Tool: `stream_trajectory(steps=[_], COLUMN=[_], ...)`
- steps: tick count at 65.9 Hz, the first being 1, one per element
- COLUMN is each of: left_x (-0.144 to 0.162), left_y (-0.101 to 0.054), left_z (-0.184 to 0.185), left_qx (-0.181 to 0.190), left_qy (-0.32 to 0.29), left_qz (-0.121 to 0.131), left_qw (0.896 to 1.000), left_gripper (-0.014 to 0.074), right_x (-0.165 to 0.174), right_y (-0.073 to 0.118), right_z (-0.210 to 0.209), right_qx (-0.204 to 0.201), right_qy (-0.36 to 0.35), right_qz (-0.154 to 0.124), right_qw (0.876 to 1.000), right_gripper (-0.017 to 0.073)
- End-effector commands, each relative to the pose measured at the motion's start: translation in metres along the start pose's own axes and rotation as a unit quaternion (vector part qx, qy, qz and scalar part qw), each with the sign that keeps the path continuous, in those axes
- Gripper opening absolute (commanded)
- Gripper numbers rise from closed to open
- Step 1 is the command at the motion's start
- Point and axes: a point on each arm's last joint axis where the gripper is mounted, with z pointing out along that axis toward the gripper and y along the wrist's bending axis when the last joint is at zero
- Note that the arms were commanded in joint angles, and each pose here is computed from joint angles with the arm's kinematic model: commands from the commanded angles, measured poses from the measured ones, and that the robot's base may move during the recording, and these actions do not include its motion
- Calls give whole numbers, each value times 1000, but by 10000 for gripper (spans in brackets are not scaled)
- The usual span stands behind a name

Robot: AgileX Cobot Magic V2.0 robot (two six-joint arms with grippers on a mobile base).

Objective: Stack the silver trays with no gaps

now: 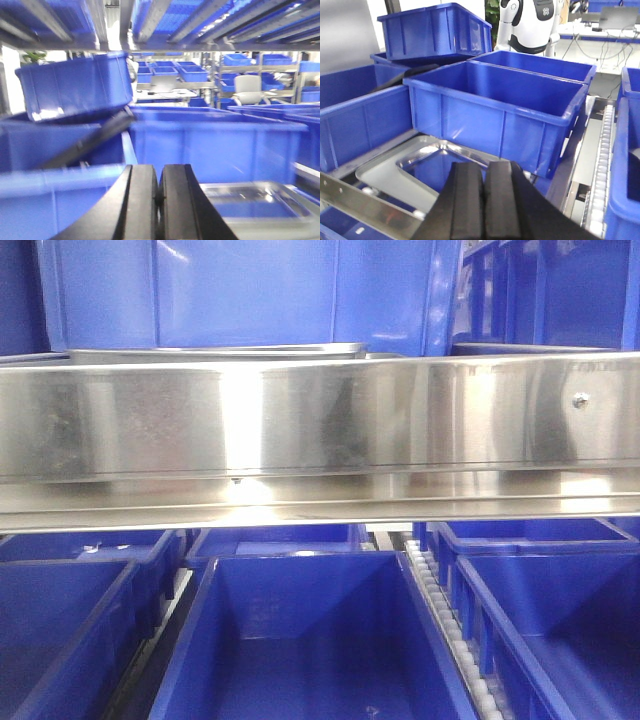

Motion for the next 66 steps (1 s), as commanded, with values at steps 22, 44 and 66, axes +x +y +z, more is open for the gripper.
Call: stream_trajectory(steps=[22,44,66], left_x=[32,31,31], left_y=[-5,-5,-5], left_z=[4,4,4], left_qx=[11,15,12], left_qy=[61,54,54], left_qz=[-20,-22,-21], left_qw=[998,998,998], left_gripper=[-6,-6,-6], right_x=[87,108,108], right_y=[-7,-9,-8], right_z=[-69,-105,-105], right_qx=[3,0,-7], right_qy=[-114,-154,-154], right_qz=[-14,-10,-5], right_qw=[993,988,988], right_gripper=[-70,-70,-70])
